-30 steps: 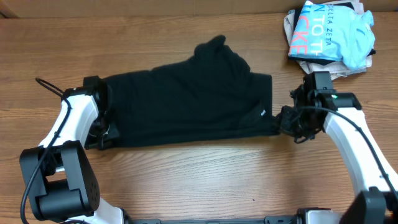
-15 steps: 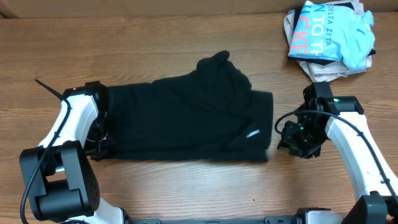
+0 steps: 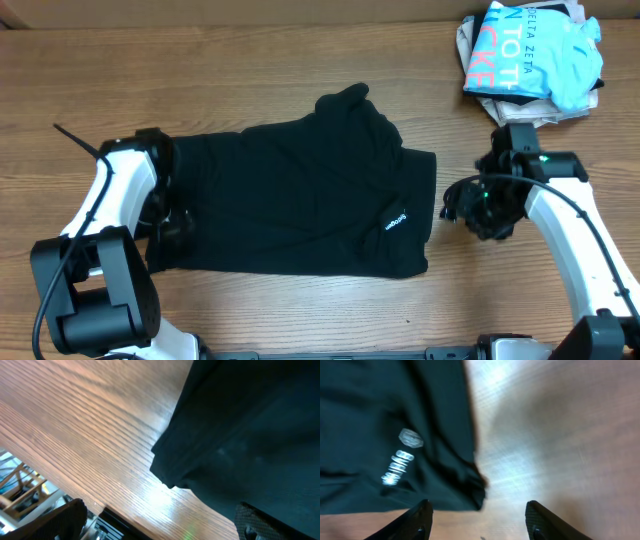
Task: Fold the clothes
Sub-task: 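Release the shirt and raise both grippers away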
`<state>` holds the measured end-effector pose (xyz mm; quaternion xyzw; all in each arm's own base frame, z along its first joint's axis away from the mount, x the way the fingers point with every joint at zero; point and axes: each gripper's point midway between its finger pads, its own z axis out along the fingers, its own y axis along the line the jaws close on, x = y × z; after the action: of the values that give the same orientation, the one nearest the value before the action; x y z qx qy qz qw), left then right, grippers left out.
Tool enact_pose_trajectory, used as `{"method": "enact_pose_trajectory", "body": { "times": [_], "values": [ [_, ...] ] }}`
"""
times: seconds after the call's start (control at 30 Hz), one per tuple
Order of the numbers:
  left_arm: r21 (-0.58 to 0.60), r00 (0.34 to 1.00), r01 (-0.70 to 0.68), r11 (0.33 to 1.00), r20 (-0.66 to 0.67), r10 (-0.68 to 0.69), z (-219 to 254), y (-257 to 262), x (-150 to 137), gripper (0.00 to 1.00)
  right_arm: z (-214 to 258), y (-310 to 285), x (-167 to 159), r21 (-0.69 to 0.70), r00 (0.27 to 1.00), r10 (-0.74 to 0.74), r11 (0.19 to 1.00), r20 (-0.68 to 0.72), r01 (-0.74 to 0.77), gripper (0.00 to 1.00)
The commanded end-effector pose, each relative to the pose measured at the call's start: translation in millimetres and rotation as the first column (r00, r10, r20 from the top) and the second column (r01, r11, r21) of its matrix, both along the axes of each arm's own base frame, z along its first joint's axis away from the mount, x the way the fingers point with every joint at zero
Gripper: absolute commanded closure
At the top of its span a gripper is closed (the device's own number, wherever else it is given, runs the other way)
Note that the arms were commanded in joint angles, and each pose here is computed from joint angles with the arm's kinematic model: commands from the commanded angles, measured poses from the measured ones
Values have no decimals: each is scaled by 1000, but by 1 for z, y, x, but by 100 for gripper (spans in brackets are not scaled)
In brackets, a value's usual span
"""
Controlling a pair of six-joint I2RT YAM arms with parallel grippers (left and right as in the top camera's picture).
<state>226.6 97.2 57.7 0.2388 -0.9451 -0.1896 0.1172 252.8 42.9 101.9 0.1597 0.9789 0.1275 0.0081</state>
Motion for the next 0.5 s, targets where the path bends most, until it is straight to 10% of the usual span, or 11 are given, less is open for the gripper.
{"method": "enact_pose_trajectory", "body": {
  "times": [0.0, 0.23, 0.47],
  "values": [
    [-12, 994, -7, 1000, 111, 8, 26, 4, 34, 1, 50, 16, 45, 39, 971, 97, 993, 220, -109, 34],
    [-216, 842, 386, 897, 481, -247, 97, -38, 135, 0, 139, 64, 117, -60, 803, 289, 951, 521, -303, 33],
    [-41, 629, 477, 878, 714, -308, 141, -32, 210, 0, 154, 85, 198, -211, 690, 340, 940, 639, -268, 33]
  ]
}}
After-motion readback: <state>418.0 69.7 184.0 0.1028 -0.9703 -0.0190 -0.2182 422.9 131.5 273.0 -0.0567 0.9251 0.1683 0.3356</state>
